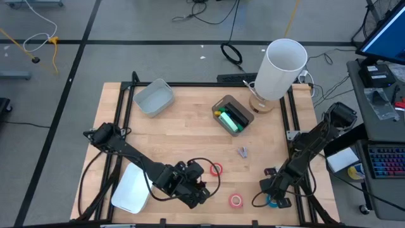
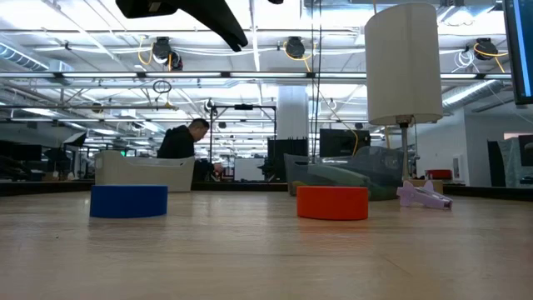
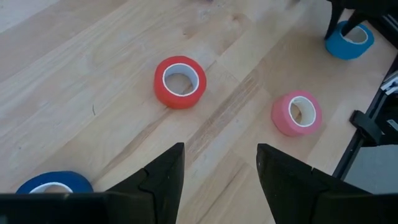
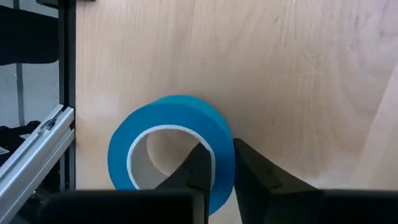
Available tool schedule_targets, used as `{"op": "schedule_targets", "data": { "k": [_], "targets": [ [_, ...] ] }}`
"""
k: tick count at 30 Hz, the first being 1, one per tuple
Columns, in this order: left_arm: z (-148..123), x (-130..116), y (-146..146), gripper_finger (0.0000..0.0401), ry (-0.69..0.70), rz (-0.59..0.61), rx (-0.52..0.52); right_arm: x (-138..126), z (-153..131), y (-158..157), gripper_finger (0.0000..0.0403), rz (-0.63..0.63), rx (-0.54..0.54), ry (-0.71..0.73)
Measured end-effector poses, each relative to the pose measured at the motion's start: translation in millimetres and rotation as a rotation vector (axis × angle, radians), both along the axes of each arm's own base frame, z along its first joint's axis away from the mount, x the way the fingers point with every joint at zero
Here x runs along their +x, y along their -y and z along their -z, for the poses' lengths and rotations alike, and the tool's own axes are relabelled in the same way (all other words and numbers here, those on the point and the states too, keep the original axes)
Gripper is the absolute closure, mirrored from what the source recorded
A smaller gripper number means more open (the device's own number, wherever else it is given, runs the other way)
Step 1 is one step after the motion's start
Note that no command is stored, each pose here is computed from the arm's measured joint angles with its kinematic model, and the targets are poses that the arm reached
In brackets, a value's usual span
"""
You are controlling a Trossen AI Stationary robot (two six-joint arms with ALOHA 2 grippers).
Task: Pick and place Stapler, Stapler remover, tape
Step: Put the light blue tape into the gray bin
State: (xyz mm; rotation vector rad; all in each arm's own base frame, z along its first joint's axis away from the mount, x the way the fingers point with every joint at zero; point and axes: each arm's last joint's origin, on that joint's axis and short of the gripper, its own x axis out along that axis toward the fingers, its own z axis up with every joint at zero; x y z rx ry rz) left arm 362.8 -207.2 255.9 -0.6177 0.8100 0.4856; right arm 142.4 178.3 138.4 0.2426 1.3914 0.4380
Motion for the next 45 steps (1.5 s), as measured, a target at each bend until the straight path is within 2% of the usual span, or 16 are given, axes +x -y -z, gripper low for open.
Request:
{"op": "schedule_targets", "data": {
  "k": [3, 8, 13, 16, 22, 26, 30, 35, 41, 45],
  "targets": [
    [-1, 2, 0, 0.0203, 0.011, 0.017, 0.005, 4, -5, 7, 0.0371, 0.026, 0.008, 0.024],
    [-4, 12, -7, 0.0203, 0.055, 0.063, 0.028, 18, -28, 26, 0.0371, 0.089, 0.104, 0.106],
    [-12, 25, -24, 0.0203, 0.101, 0.116, 0.059, 36, -59, 55, 0.0371, 0.188, 0.203, 0.319],
    [-21, 30, -39, 0.0203, 0.125, 0.142, 0.071, 45, -80, 74, 0.0371, 0.265, 0.226, 0.513],
    [-51, 31, -75, 0.0203, 0.179, 0.194, 0.093, 59, -110, 111, 0.0371, 0.434, 0.116, 0.878],
    [-80, 20, -97, 0.0203, 0.225, 0.228, 0.122, 68, -124, 128, 0.0371, 0.502, 0.038, 1.066],
    [-108, 4, -117, 0.0203, 0.273, 0.265, 0.129, 73, -130, 144, 0.0371, 0.558, -0.024, 1.157],
    [-137, -10, -139, 0.0203, 0.37, 0.303, 0.095, 80, -140, 157, 0.0371, 0.609, -0.038, 1.289],
    [-141, -6, -154, 0.0203, 0.419, 0.409, 0.038, 90, -148, 165, 0.0371, 0.648, -0.016, 1.433],
    [-143, -3, -171, 0.0203, 0.441, 0.407, 0.048, 93, -146, 164, 0.0371, 0.654, -0.001, 1.421]
  ]
}}
